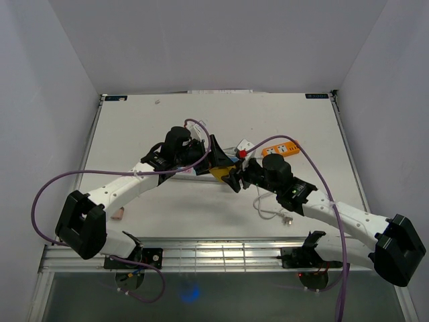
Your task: Insert the plug
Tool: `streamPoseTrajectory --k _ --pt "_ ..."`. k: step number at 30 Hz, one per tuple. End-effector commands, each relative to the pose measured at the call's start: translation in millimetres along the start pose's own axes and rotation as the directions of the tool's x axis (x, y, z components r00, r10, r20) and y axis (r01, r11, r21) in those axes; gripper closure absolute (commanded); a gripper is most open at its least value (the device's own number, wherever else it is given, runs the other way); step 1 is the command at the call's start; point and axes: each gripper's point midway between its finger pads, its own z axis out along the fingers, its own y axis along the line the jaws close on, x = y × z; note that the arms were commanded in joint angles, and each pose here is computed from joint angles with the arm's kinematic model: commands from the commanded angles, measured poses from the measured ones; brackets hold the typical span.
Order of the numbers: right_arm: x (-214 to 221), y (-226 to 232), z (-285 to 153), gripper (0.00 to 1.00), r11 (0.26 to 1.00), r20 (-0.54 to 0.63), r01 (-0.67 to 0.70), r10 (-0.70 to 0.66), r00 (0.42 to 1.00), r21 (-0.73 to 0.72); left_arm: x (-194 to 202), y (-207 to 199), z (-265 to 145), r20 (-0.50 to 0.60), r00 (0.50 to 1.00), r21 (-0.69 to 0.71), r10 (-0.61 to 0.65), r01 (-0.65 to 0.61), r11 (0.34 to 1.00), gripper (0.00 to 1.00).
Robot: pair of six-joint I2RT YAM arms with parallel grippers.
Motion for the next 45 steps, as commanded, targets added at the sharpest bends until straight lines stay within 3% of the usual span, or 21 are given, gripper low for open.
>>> streamPoseTrajectory --k 1,11,18,27,32,33,37,38,40,42,45 --pt "-34.3 2.7 -0.3 0.54 0.999 0.096 0.046 -0.045 0.994 -0.010 -9.9 -14.1 -2.8 0.027 0.999 0.023 0.037 -0.038 0.999 0.02" --pt "-34.9 -0.1 -3.3 0.53 0.998 0.110 0.059 -0.059 0.992 0.008 -6.4 -15.9 -2.2 0.012 0.999 0.048 0.035 -0.035 0.998 0.05" --pt "-36.0 2.3 -5.1 0.53 0.998 0.114 0.065 -0.064 0.991 -0.005 -9.2 -16.3 -4.0 0.026 0.999 0.048 0.046 -0.047 0.998 0.21" --pt "-38.1 8.8 -7.5 0.54 0.996 0.126 0.076 -0.070 0.989 -0.038 -11.9 -14.8 -5.0 0.036 0.998 0.049 0.053 -0.055 0.997 0.19" --pt "-36.8 8.3 -6.9 0.54 0.997 0.121 0.075 -0.070 0.990 -0.034 -12.1 -16.4 -5.4 0.040 0.997 0.061 0.069 -0.071 0.996 0.43" --pt "-36.3 8.0 -6.6 0.53 0.997 0.120 0.074 -0.070 0.990 -0.033 -13.0 -17.7 -5.4 0.044 0.996 0.067 0.075 -0.078 0.995 0.55" --pt "-35.4 5.7 -5.3 0.50 0.998 0.115 0.068 -0.065 0.991 -0.020 -16.3 -16.8 -6.5 0.059 0.994 0.052 0.092 -0.095 0.994 0.75" --pt "-33.9 4.4 -4.4 0.48 0.998 0.110 0.063 -0.061 0.992 -0.015 -17.4 -16.1 -7.1 0.065 0.993 0.044 0.095 -0.098 0.994 0.78" --pt "-32.8 2.5 -3.3 0.37 0.999 0.109 0.053 -0.052 0.993 -0.004 -22.7 -13.4 -9.3 0.093 0.990 0.015 0.107 -0.109 0.994 0.96" --pt "-29.3 1.6 -0.8 0.27 0.999 0.101 0.043 -0.043 0.994 0.001 -26.1 -10.1 -10.6 0.112 0.987 -0.010 0.115 -0.114 0.993 1.00" --pt "-25.7 1.2 3.7 0.25 0.999 0.087 0.034 -0.033 0.996 0.000 -31.9 -3.6 -10.6 0.141 0.982 -0.048 0.125 -0.119 0.992 1.00"
